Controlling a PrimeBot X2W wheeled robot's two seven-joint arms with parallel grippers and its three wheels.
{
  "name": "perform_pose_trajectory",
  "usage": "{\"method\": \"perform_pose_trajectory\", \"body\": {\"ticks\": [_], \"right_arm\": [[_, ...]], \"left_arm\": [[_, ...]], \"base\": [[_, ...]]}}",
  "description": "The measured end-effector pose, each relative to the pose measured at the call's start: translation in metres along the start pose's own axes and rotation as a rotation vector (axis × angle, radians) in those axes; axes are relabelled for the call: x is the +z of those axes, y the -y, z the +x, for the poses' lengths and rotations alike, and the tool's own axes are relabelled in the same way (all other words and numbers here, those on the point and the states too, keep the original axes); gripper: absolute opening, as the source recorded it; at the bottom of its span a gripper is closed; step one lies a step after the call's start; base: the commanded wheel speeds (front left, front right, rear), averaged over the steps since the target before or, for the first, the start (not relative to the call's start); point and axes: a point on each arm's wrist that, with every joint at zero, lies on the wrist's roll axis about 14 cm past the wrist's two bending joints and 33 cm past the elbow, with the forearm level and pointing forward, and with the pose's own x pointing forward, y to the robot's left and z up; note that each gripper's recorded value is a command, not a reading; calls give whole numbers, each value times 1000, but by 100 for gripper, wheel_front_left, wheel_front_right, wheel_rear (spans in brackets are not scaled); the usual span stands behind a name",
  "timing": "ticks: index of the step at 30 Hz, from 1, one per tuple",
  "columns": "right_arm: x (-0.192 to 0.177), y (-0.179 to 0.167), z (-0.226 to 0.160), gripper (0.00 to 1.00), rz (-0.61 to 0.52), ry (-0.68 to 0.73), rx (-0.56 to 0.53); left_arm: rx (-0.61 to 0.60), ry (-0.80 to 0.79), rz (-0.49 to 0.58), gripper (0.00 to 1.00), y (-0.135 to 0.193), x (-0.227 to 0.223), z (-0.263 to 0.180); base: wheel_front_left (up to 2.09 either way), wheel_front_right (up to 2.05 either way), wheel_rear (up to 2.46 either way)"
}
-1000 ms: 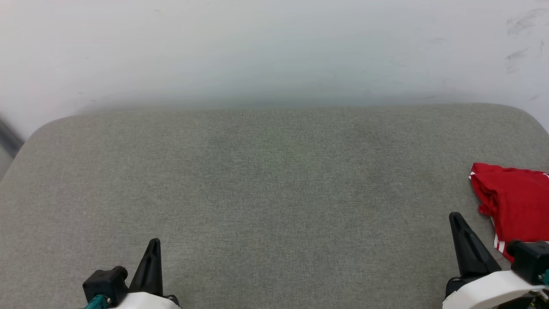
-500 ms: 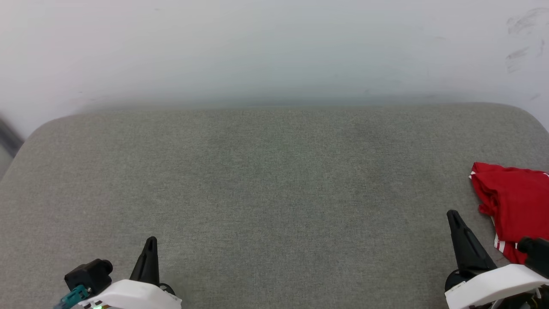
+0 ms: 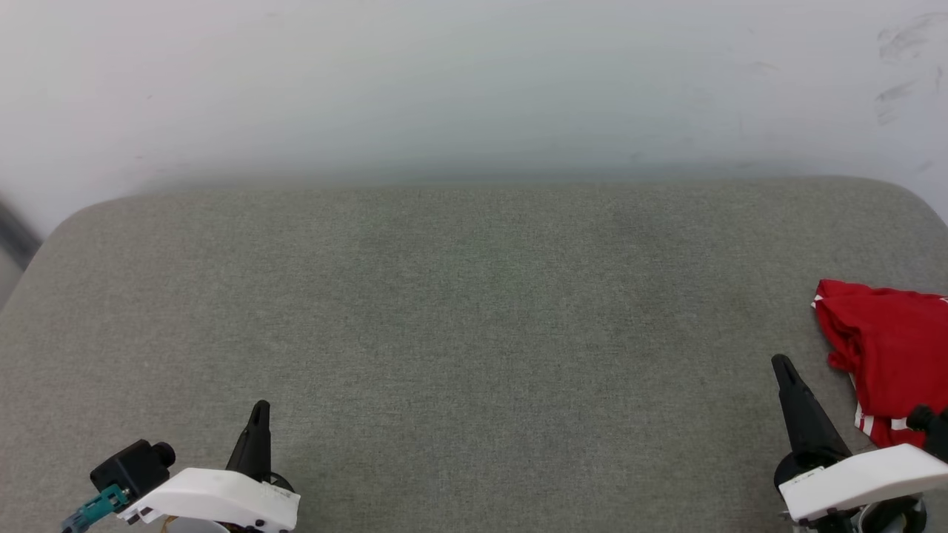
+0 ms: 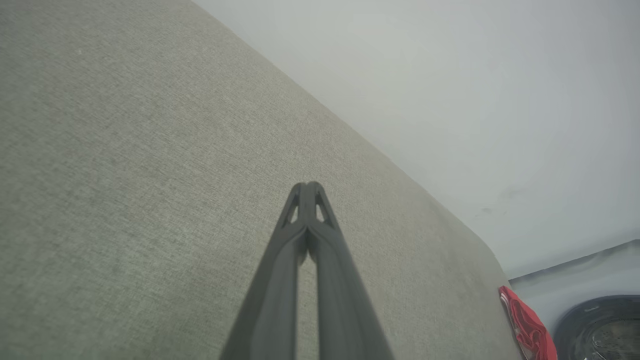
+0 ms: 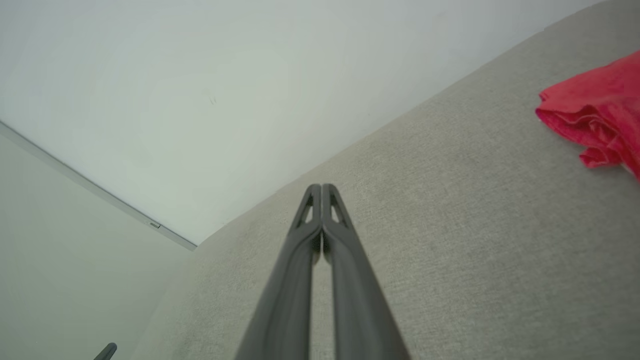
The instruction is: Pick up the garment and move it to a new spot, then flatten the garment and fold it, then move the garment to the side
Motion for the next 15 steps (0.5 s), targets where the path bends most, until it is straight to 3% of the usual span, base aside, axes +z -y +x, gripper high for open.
{"method": "perform_pose_trajectory", "body": {"ticks": [15], "right_arm": [[-1,5,6,0,201,8,-8]], "left_arm": [[-10,-9,-196,0,1,3,6]], "base": [[0,0,0]]}}
